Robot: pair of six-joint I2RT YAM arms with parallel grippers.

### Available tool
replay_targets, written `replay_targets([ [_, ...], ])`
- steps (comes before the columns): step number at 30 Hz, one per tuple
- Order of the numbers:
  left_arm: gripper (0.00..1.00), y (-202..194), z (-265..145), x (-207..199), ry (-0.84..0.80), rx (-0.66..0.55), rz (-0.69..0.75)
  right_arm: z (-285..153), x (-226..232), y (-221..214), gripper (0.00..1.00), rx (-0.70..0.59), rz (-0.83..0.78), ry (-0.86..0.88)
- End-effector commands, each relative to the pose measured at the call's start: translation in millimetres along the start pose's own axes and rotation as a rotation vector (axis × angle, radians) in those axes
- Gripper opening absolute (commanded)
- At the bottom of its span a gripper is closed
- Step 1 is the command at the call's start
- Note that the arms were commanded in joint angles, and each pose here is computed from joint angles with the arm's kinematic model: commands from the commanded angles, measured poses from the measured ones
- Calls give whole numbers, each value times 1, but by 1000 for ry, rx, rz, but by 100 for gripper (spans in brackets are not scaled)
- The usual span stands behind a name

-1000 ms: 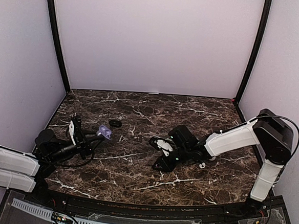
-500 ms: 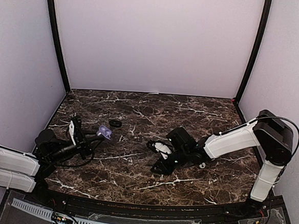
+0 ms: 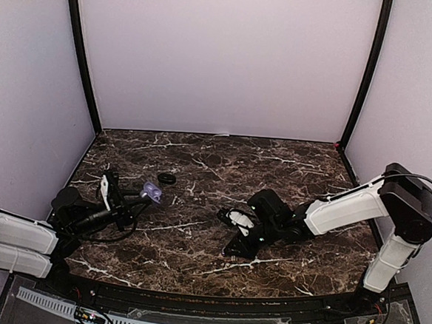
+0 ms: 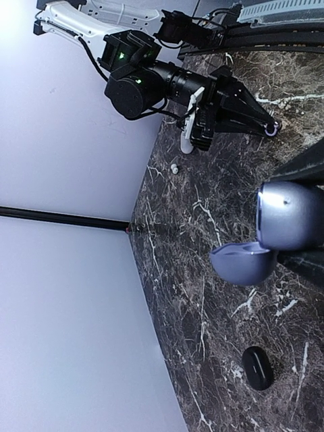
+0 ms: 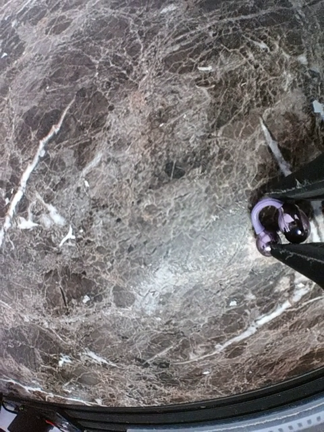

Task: Insert the wireless bluetooth earbuds into the charging case
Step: Pick up the left earbud from the center of the board.

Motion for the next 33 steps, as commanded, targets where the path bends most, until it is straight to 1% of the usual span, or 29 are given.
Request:
replay_targets([
  [1, 19, 1, 0, -1, -26, -12, 20, -13, 11, 14, 20, -110, -33, 30],
  [4, 19, 1, 2, -2, -41, -10, 20, -18, 12, 14, 18, -132, -37, 36],
  [10, 19, 0, 5, -5, -97, 1, 25, -23, 14, 16, 17, -162, -46, 30],
  [13, 19, -1, 6, -6, -110, 2, 24, -21, 9, 16, 23, -139, -18, -14],
  [17, 19, -1, 6, -6, -115, 4, 21, -19, 5, 18, 24, -57, 61, -73],
  [22, 19, -1, 6, -6, -117, 4, 21, -20, 8, 21, 26, 42, 190, -69],
  [23, 19, -1, 6, -6, -117, 4, 21, -20, 8, 24, 26, 43, 210, -72],
  [26, 19, -1, 6, -6, -116, 4, 21, -23, 7, 24, 26, 110, 278, -131],
  [29, 19, 0, 6, -6, -116, 2, 21, -22, 10, 24, 26, 173, 296, -216],
  [33, 19, 0, 6, -6, -119, 2, 16, -14, 14, 25, 24, 242, 304, -256],
])
Point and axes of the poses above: each gripper's point midway between its finger pads, its own z axis out along the fingers, its own x axis along the line the jaws close on, y = z × x, the point moved 9 cm from there along -z, back along the fingers, and after that the axes turned 3 degrees about z, right-handed, at the moved point
